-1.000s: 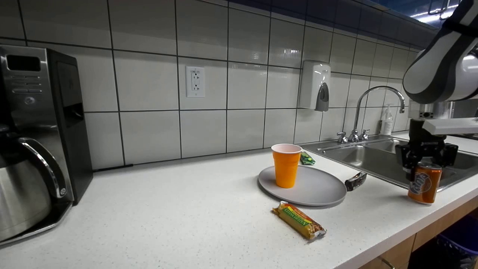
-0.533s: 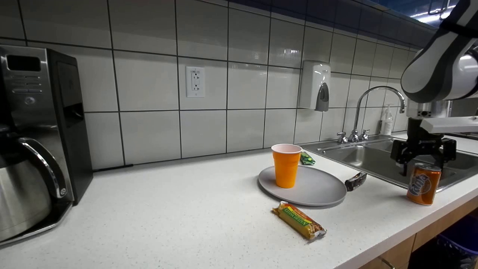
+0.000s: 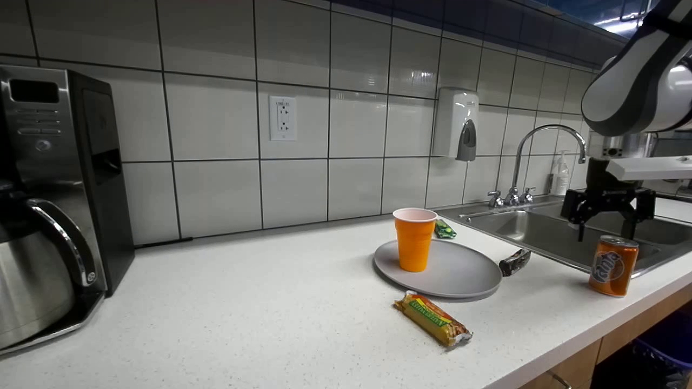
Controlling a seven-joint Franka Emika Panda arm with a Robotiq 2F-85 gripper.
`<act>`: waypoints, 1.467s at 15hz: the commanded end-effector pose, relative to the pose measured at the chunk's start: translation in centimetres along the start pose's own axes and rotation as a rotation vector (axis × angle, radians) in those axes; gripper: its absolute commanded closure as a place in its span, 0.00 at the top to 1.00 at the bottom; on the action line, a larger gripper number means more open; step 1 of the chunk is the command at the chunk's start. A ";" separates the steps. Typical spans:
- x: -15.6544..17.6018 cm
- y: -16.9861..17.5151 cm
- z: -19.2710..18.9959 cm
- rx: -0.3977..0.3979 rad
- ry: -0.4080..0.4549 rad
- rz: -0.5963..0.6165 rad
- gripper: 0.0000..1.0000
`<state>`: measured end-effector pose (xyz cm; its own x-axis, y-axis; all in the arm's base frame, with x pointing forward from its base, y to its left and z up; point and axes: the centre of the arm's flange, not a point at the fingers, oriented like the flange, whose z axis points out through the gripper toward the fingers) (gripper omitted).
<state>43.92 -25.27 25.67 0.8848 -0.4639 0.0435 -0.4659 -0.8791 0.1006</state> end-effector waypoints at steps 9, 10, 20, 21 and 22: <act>0.2 -5.9 -5.2 0.008 0.096 -0.110 1.00; 0.2 -6.5 -5.4 0.011 0.101 -0.120 1.00; 0.0 -15.2 -7.3 0.042 0.146 -0.195 1.00; -0.1 -16.1 -7.4 0.047 0.150 -0.200 1.00; -0.2 -16.9 -7.6 0.051 0.153 -0.203 1.00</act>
<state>50.85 -11.58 30.66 0.9534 -0.2586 0.1552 -0.2720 -0.9596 0.0722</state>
